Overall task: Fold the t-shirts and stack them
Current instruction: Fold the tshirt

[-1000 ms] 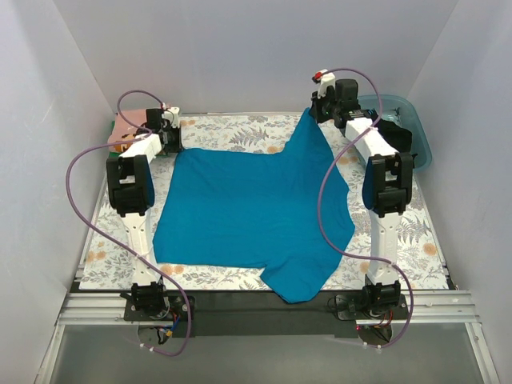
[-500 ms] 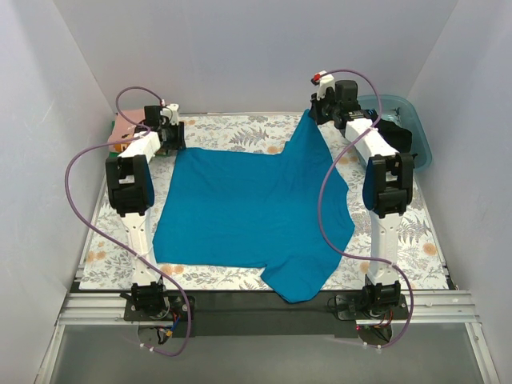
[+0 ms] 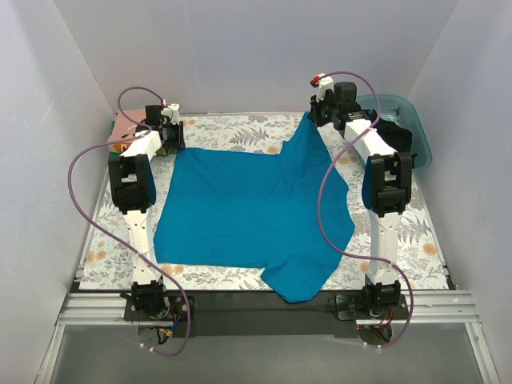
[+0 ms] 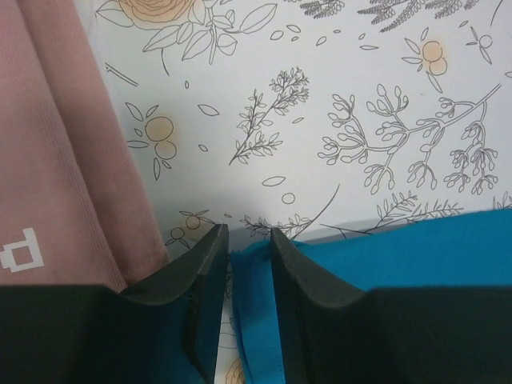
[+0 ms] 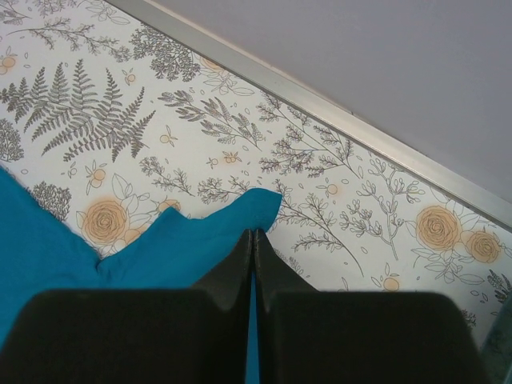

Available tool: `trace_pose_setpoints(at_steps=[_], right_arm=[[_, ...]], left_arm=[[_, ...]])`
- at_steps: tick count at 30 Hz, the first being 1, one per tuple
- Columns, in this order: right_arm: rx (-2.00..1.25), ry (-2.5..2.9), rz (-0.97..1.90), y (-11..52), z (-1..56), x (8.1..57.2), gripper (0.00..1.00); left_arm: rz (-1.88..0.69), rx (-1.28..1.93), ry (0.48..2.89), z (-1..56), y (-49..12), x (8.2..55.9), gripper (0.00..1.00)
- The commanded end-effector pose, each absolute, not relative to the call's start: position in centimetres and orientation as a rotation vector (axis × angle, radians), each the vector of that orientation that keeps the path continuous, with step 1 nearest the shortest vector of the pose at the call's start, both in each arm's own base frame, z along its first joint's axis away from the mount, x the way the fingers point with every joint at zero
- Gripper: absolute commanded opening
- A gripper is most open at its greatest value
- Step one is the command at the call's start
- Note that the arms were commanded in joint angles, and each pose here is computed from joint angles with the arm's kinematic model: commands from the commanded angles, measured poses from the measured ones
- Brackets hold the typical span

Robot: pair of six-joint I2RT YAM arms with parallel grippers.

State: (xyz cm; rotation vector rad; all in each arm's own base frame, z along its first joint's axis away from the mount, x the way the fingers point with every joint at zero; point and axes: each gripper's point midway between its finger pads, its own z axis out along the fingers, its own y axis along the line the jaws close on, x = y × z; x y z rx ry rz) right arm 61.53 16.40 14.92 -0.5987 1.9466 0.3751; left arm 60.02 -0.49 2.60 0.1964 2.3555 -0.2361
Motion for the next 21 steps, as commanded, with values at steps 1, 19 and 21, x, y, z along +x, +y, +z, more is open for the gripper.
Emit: trace_pose_setpoints(at_steps=[1,19,21], right_arm=[[-0.608,1.868,0.362,16.4,17.7,62.5,0.01],[-0.653,1.845,0.368,16.2,20.5,60.2,0.01],[-0.66,1.854,0.37,16.0,20.5,59.5,0.01]], left_arm=[[-0.245,0.209,2.355,3.4,-0.5,59.6,0.24],[-0.274,0.292,2.133,10.4,-1.2,58.6,0.0],[-0.282,0.307,2.102,11.0,-0.9,58.3,0.0]])
